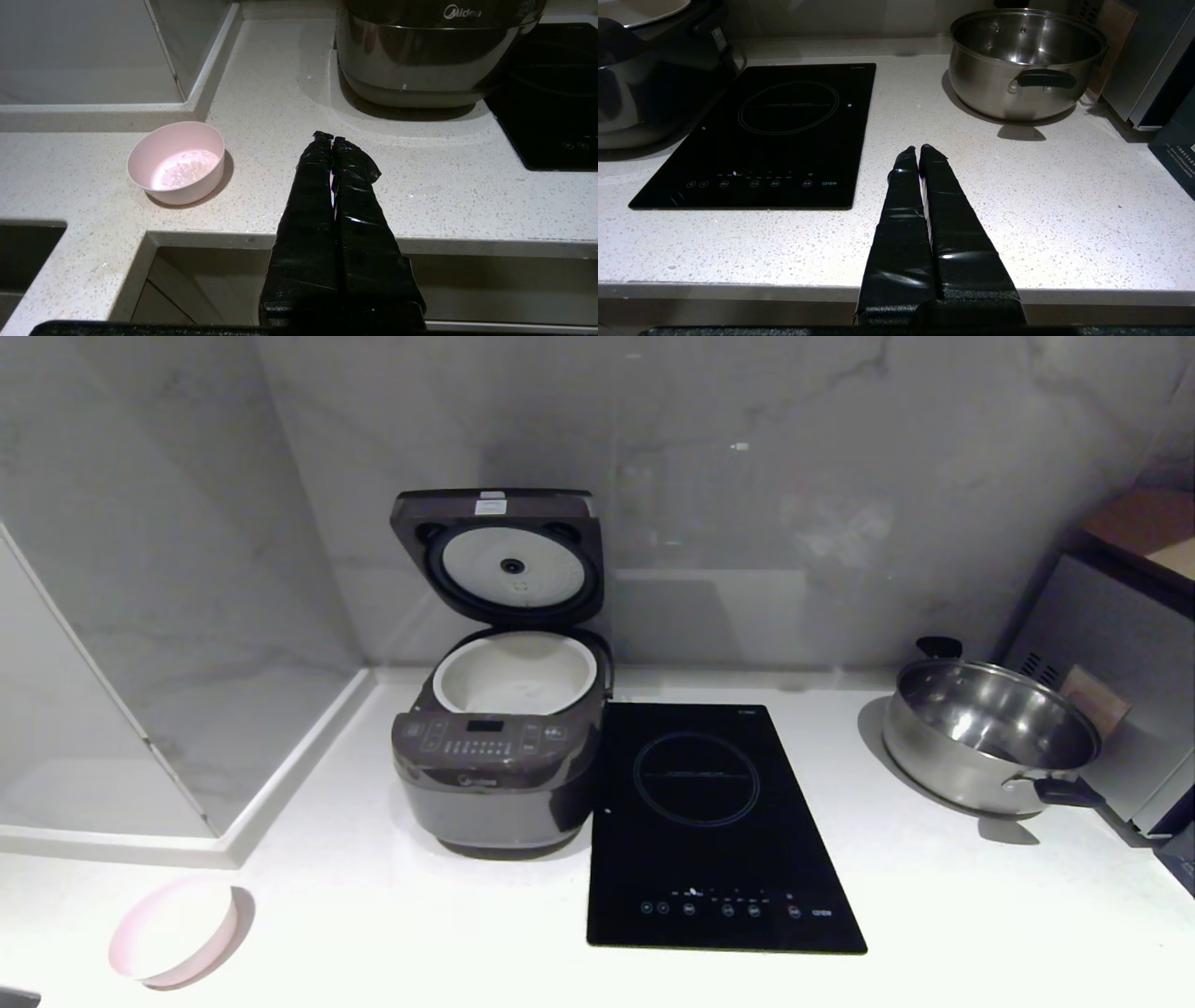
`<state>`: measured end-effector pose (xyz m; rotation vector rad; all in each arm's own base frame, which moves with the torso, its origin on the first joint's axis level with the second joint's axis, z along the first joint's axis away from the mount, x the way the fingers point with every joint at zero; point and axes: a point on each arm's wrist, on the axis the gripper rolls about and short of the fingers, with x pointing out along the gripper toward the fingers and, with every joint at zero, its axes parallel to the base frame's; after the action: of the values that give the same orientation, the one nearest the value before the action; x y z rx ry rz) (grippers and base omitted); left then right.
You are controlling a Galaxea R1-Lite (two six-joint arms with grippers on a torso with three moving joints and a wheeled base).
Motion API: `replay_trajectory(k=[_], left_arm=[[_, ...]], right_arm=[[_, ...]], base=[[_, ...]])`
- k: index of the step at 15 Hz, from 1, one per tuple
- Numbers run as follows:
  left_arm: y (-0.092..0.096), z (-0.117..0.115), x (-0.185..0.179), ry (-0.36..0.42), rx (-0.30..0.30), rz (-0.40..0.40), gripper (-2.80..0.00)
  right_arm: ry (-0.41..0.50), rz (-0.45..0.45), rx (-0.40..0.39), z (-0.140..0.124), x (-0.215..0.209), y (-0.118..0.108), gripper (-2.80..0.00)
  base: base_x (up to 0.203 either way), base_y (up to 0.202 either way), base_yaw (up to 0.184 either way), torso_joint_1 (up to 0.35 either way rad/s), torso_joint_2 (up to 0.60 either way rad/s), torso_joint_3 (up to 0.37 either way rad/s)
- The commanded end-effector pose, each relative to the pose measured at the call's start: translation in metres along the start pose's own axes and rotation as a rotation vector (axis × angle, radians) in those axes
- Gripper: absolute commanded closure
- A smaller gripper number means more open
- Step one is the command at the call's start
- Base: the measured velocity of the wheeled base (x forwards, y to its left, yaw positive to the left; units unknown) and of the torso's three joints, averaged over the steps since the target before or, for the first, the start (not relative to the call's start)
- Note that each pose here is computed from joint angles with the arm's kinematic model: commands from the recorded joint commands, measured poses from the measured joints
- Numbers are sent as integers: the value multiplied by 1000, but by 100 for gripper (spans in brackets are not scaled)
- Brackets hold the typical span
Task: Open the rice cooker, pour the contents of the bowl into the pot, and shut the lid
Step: Turn on the tap
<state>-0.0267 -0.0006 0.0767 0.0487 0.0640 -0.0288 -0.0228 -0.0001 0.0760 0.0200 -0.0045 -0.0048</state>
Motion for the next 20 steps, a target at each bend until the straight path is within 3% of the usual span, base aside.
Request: replay_trajectory(k=[1,7,20], left_arm=[[0,0,0,1,1,0,0],[0,0,0,0,1,-3,0],[0,0,0,0,1,1,0]], right_arm=[[0,0,0,0,0,0,0],[0,-1,0,0,0,0,0],[0,-1,0,0,0,0,0]], base=[[0,0,0,0,0,0],[0,-2,18,0,0,0],[-1,-8,177,3,3,1]])
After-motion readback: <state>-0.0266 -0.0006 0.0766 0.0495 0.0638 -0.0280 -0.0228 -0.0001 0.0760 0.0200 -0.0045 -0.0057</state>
